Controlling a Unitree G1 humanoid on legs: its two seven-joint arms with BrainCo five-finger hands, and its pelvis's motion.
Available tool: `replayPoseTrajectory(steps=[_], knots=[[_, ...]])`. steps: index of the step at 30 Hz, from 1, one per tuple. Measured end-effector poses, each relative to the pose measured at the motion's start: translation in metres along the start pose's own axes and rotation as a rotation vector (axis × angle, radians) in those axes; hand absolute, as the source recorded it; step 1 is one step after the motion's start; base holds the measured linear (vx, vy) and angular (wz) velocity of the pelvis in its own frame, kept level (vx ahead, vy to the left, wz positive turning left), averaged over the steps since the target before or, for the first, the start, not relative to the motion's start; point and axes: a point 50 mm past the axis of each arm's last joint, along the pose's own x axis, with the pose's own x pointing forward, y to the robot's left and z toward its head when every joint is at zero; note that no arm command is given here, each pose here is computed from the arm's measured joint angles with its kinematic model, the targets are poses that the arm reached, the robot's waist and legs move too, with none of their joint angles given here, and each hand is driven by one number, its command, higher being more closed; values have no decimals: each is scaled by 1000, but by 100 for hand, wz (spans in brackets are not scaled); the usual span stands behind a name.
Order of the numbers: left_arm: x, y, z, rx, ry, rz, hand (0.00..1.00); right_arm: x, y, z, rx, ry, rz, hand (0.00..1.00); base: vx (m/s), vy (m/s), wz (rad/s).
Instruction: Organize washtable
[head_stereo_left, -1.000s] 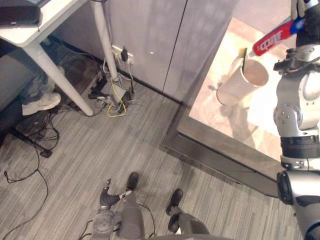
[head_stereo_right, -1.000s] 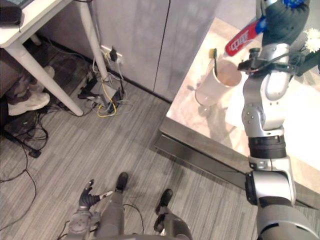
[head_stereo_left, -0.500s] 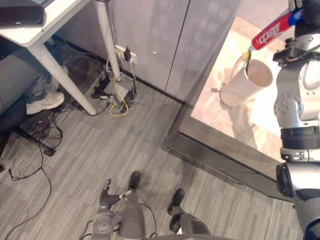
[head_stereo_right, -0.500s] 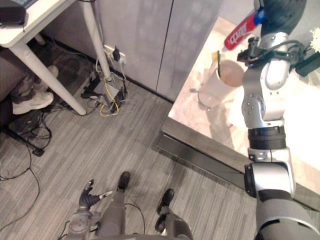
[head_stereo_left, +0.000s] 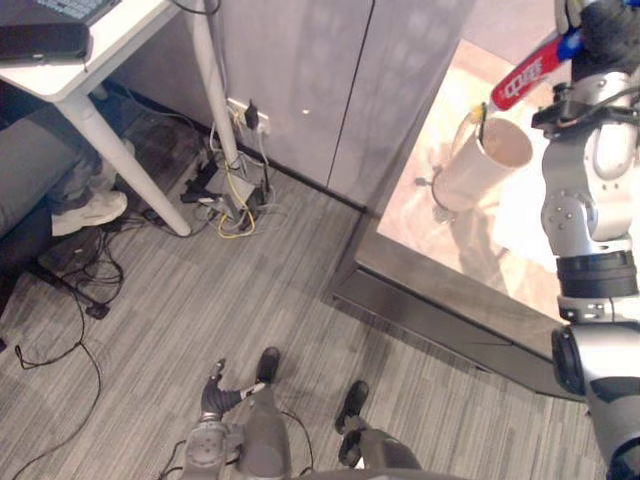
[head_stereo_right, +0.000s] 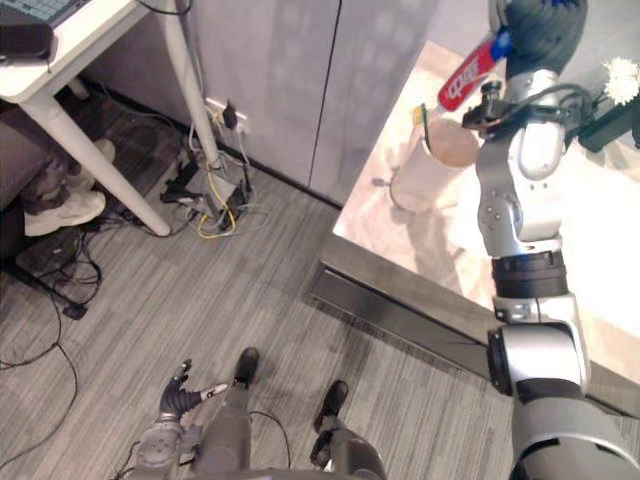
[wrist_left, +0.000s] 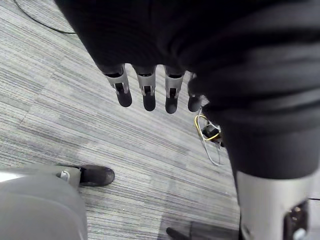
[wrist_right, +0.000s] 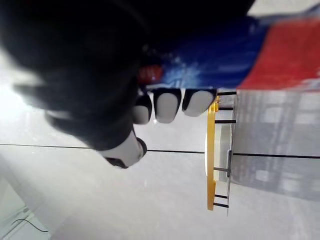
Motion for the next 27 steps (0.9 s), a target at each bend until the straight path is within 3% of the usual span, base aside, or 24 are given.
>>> replayPoseTrajectory(steps=[27], knots=[[-3, -2, -19, 25, 78, -45, 0, -4, 4, -17, -13, 74, 9, 100, -15, 3, -2]])
